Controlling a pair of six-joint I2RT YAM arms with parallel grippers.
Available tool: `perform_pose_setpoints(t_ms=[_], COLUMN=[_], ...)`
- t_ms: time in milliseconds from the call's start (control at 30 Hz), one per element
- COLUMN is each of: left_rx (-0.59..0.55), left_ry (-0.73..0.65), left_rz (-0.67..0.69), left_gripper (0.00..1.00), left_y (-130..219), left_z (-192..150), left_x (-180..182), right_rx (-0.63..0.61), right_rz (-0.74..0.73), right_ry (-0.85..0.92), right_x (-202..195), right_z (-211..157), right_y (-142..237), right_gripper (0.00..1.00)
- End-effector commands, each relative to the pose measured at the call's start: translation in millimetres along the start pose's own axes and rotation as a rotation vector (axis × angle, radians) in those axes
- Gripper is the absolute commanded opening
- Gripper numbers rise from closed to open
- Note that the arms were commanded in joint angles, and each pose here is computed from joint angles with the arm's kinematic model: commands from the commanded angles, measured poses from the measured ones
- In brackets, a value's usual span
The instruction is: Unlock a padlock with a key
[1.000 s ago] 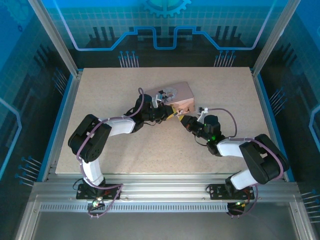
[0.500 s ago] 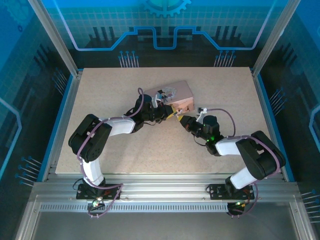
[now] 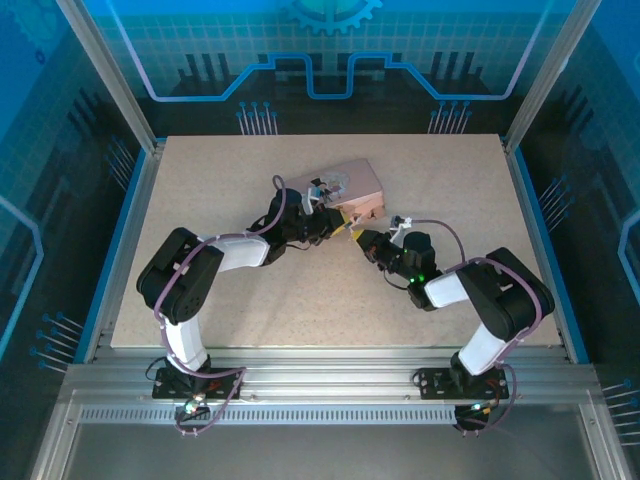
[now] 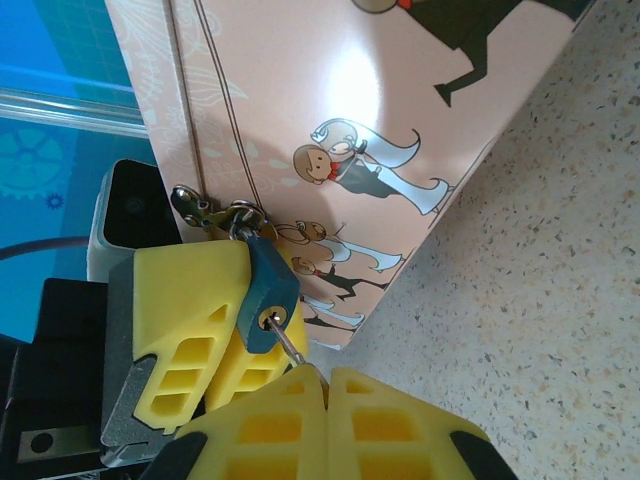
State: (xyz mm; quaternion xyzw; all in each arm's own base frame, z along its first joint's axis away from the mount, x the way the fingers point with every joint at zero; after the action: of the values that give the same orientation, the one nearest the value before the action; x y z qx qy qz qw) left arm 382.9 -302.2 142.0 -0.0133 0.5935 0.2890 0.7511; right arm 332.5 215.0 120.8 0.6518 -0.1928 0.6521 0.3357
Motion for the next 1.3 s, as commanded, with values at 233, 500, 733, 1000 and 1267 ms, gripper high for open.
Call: perform_pose_setpoints(t_ms=[233, 500, 733, 1000, 1267], left_rx=[0.136, 0.129, 0.079, 0.058, 0.064], left_ry=[-0.028, -0.027, -0.017, -0.019, -0.014], left_rz=[-0.119, -0.113, -0.089, -0.092, -0.094], left_gripper=[0.07, 0.07, 0.07, 0.08, 0.08], left_y=[-4.1, -4.2, 2.5, 4.9, 4.7], left_z=[-31.4, -29.8, -17.3, -9.7, -12.3], left_x=[-23.6, -22.4, -12.3, -12.7, -10.1], right_rx=[-0.037, -0.016, -0.013, -0.024, -0.126], right_rz=[0.037, 0.011, -0.007, 0.001, 0.111], right_ry=[0.086, 0.146, 0.219, 0.378, 0.694], right_x=[21.4, 17.0, 9.6, 23.0, 86.8], right_z=[10.6, 7.9, 4.6, -2.4, -8.3], right_y=[3.3, 2.5, 22.0, 50.1, 95.6], right_gripper=[0.00, 0.00, 0.00, 0.00, 0.00])
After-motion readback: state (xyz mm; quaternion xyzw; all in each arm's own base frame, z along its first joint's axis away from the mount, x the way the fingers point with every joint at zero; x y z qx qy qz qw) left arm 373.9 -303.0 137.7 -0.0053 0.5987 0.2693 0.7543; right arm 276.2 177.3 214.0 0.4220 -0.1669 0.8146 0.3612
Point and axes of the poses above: each hand's point on the last joint's axis, 136 mm out from that joint toward the fingers, its own y axis back along the fingers, its own x axis along the line the jaws close on, z = x × y, the point moved 2 cm from there along y, back along the fingers, and after that the axes turned 8 degrees about -y, right-handed, at the moved point
